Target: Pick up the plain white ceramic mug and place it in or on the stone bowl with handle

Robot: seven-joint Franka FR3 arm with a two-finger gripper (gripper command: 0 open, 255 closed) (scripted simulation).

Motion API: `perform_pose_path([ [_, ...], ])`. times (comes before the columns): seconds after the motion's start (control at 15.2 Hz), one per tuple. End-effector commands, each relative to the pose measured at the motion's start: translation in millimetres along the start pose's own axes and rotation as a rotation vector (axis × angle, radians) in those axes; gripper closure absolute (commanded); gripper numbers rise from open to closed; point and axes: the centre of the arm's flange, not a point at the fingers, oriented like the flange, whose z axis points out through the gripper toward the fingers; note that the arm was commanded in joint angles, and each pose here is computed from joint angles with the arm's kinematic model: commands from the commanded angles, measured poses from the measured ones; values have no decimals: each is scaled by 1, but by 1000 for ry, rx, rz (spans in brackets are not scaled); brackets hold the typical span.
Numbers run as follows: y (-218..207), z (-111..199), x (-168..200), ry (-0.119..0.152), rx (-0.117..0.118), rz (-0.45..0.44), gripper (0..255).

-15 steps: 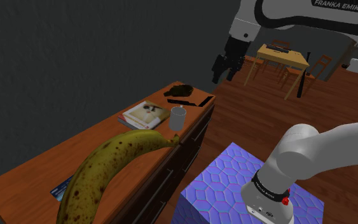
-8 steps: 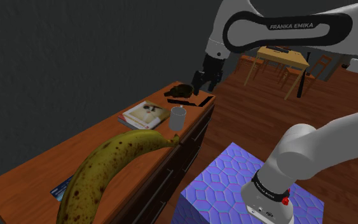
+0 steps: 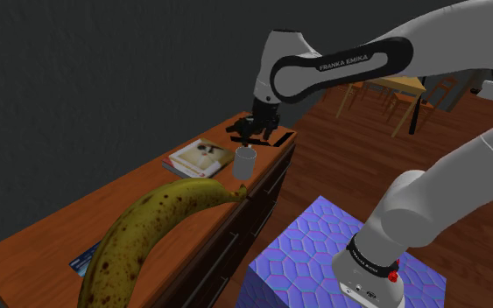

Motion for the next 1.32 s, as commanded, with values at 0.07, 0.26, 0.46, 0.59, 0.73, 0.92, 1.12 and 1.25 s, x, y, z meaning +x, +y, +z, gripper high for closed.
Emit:
perform_pose_path([
  [0.07,-19,33,19,1,-7,-1,0],
  [0.26,-33,63,36,1,-14,-2,0],
  [0.46,-33,79,36,1,-14,-2,0],
  [0.59,-33,89,36,1,-14,-2,0],
  [0.73,-33,100,36,1,-14,-2,0],
  [0.92,-33,103,36,1,-14,-2,0],
  [1.12,-33,103,36,1,-14,-2,0],
  [1.25,-33,103,36,1,-14,-2,0],
])
